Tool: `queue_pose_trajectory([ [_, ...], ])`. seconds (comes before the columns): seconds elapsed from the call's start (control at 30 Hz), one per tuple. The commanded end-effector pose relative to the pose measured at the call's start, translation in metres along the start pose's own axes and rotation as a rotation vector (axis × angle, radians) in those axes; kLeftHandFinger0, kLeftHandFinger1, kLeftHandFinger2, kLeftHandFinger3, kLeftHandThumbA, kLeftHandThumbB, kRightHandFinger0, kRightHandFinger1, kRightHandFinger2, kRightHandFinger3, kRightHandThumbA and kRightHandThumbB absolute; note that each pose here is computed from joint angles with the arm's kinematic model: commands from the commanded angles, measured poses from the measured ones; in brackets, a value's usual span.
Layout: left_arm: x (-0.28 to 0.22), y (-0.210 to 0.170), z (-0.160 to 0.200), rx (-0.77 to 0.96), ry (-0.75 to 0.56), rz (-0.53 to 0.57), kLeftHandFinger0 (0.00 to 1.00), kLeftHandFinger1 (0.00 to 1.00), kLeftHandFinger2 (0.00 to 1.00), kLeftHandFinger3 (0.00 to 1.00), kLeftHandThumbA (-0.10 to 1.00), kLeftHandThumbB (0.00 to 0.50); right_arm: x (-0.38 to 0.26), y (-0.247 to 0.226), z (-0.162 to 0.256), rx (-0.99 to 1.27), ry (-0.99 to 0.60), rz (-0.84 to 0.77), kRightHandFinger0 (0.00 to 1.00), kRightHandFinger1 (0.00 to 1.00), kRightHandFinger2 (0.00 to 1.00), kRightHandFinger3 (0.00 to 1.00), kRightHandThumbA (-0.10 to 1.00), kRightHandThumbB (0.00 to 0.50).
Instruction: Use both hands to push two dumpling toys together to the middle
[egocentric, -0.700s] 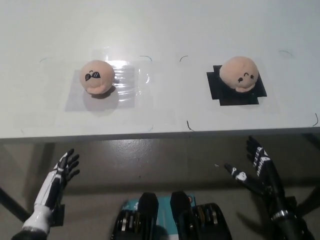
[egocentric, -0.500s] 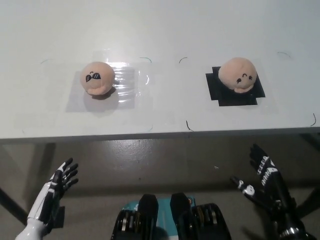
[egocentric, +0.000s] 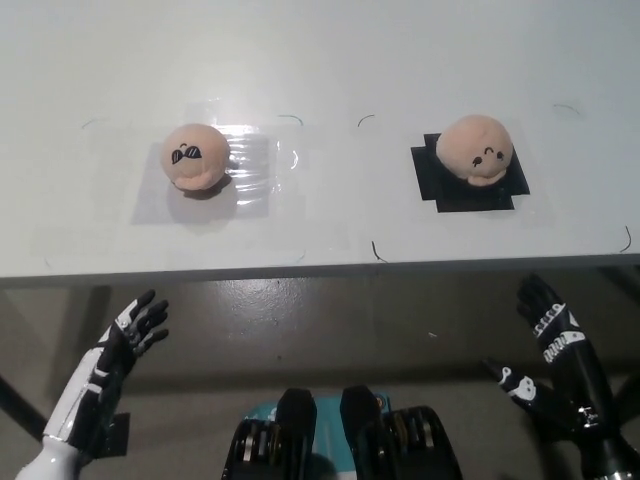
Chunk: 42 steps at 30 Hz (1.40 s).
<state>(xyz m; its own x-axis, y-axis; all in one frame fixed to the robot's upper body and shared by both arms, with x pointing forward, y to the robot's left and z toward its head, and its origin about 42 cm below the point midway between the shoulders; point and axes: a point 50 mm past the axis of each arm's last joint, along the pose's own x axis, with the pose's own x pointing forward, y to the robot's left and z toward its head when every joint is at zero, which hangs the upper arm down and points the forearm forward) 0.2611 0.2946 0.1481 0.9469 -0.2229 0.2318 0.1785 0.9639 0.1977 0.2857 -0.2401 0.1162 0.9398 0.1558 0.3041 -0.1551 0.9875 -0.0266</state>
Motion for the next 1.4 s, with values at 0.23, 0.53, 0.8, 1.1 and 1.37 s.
queue_pose_trajectory([
  [0.23,0.026,0.013,0.052,0.04,-0.26,0.106,1.0,1.0,1.0,1.0,1.0,0.201,0.054,-0.015,0.05,0.031,-0.211,-0.085,1.0,1.0,1.0,1.0,0.99,0.334],
  [0.53,0.081,0.046,0.077,0.087,-0.314,0.177,1.0,1.0,1.0,1.0,1.0,0.251,0.117,-0.036,0.083,0.004,-0.27,-0.112,1.0,1.0,1.0,1.0,1.0,0.338],
  [0.8,0.126,0.074,0.095,0.139,-0.333,0.216,1.0,1.0,1.0,1.0,1.0,0.19,0.169,-0.054,0.094,0.032,-0.263,-0.134,1.0,1.0,1.0,1.0,0.96,0.188],
  [1.1,0.203,0.102,0.112,0.188,-0.317,0.222,1.0,1.0,1.0,1.0,1.0,0.203,0.233,-0.084,0.098,0.045,-0.233,-0.183,1.0,1.0,1.0,1.0,1.0,0.184],
  [1.37,0.253,0.105,0.11,0.126,-0.269,0.215,1.0,1.0,1.0,1.0,1.0,0.255,0.282,-0.096,0.093,0.107,-0.143,-0.176,1.0,1.0,1.0,1.0,0.99,0.187],
])
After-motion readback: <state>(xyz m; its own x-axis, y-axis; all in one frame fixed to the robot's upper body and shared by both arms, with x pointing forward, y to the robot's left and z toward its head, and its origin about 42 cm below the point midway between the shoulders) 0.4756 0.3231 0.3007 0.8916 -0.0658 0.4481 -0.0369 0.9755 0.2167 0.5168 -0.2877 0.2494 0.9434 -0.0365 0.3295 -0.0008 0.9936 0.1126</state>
